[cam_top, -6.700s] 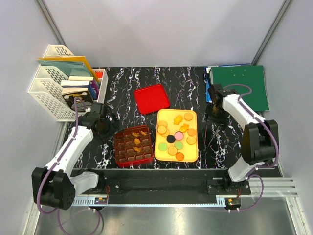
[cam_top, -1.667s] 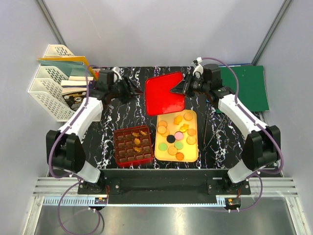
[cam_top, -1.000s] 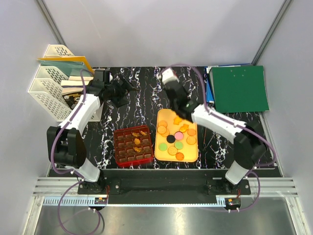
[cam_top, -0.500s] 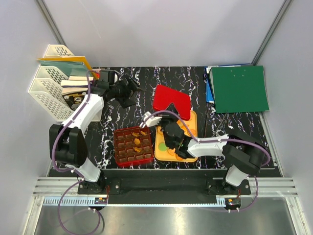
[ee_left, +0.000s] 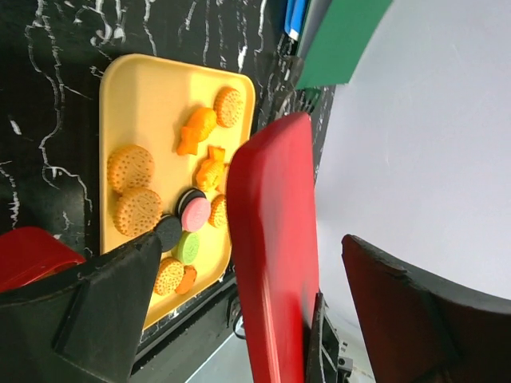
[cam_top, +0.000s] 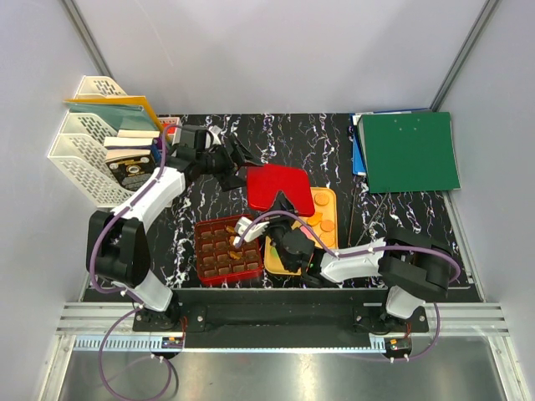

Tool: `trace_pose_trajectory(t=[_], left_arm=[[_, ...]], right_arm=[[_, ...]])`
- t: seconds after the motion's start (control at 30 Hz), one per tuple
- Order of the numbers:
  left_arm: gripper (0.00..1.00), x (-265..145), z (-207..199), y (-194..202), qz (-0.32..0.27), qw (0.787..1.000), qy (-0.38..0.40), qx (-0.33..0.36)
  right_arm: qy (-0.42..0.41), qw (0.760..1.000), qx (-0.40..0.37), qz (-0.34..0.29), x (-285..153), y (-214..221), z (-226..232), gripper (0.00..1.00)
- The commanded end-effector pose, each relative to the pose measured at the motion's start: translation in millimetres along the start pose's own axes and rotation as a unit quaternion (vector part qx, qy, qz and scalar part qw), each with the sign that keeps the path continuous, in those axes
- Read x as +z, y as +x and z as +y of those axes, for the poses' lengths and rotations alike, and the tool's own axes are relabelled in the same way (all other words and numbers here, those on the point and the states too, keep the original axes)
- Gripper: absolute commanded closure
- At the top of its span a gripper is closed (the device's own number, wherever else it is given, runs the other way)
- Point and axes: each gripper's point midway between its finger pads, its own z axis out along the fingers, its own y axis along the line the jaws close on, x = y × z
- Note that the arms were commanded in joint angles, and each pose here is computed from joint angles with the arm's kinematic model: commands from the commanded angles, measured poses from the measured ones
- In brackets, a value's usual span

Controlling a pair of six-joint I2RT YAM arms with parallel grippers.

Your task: Pack the cookies

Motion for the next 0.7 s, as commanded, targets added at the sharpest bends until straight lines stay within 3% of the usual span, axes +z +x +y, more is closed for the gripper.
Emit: trace_pose_trajectory(t=[0.0, 0.07, 0.1, 0.2, 0.23, 0.4, 0.47, 0.6, 0.67], left_arm=[[0.12, -12.4, -32.8, 6.4, 0.009, 0.997, 0.065, 0.041], [0.23, -11.2, -34.4, 10.0, 0.019, 0.996, 0.074, 0.044], [0.35, -9.4, -32.1, 13.6, 0.026, 0.996, 0.077, 0.044], [0.55, -8.8, -34.0, 21.7, 0.044, 0.994, 0.094, 0.047], [0.65, -9.2, -35.1, 22.5, 0.045, 0.993, 0.099, 0.050], [0.74, -8.2, -32.8, 31.9, 0.066, 0.991, 0.107, 0.052], [0.89, -7.7, -33.2, 33.1, 0.067, 0.990, 0.109, 0.056], [1.00, -9.5, -37.5, 31.1, 0.063, 0.990, 0.114, 0.062], [1.00, -11.3, -42.8, 26.6, 0.057, 0.989, 0.119, 0.062]], right_arm=[[0.035, 0.998, 0.054, -0.021, -1.2, -12.5, -24.8, 1.00], [0.032, 0.998, 0.055, -0.021, -0.3, -13.1, -22.2, 1.00], [0.032, 0.998, 0.056, -0.021, 0.0, -13.3, -21.7, 1.00], [0.028, 0.998, 0.054, -0.022, 1.2, -15.1, -18.9, 1.00], [0.028, 0.998, 0.054, -0.022, 2.0, -15.0, -17.8, 1.00], [0.021, 0.998, 0.058, -0.024, 3.5, -17.4, -12.8, 0.97], [0.024, 0.998, 0.060, -0.023, 4.6, -18.5, -14.1, 0.94], [0.039, 0.997, 0.072, -0.014, 5.3, -18.3, -23.8, 0.61], [0.048, 0.996, 0.078, -0.010, 5.3, -18.6, -31.4, 0.54]])
